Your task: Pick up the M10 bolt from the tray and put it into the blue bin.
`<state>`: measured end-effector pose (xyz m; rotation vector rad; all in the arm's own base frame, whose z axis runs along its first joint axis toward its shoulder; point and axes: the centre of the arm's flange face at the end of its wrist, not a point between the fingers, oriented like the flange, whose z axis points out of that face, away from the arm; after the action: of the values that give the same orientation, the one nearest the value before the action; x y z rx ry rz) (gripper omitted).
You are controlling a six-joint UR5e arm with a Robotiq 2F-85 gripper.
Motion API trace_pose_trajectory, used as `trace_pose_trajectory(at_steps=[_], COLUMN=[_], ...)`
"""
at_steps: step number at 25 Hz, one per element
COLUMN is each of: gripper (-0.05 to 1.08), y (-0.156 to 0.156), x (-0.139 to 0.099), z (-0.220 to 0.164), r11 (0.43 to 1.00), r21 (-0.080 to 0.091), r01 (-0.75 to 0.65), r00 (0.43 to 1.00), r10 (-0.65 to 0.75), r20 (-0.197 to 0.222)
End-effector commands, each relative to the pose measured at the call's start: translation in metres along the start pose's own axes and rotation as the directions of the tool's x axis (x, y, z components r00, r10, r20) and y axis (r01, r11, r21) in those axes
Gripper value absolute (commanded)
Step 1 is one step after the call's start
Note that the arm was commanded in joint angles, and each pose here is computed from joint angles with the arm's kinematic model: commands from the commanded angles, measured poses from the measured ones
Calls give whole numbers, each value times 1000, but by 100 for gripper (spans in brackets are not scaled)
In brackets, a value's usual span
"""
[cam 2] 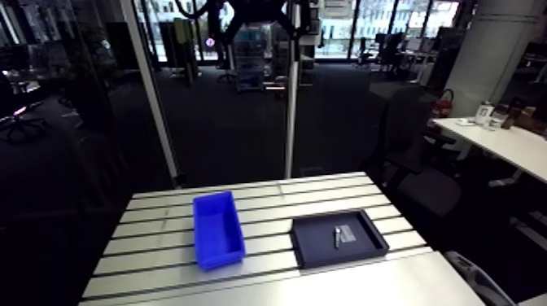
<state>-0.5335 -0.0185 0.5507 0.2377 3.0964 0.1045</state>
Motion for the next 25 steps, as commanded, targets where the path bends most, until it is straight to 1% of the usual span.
trace_pose_trajectory(at_steps=[1, 6, 10, 13, 15, 17, 19, 22, 25], gripper=[1, 1, 1, 1, 1, 1, 1, 1, 1], y=[0, 0, 1, 6, 19, 38, 59, 82, 104], x=[-1, -1, 0, 2, 4, 9, 14, 17, 17], z=[-2, -2, -1, 5, 11, 21, 36, 65, 93], r11=[1000, 1000, 1000, 1000, 1000, 998, 995, 995, 993], r21=[-2, -2, -6, -7, -5, -2, -1, 4, 12], r01=[1, 3, 3, -1, -25, -62, -95, -100, -118], r00=[1000, 1000, 1000, 1000, 1000, 998, 995, 995, 993], r10=[-1, -3, -3, 1, 25, 62, 95, 100, 118], r20=[-3, -3, -1, 9, 15, 11, 5, 5, 26])
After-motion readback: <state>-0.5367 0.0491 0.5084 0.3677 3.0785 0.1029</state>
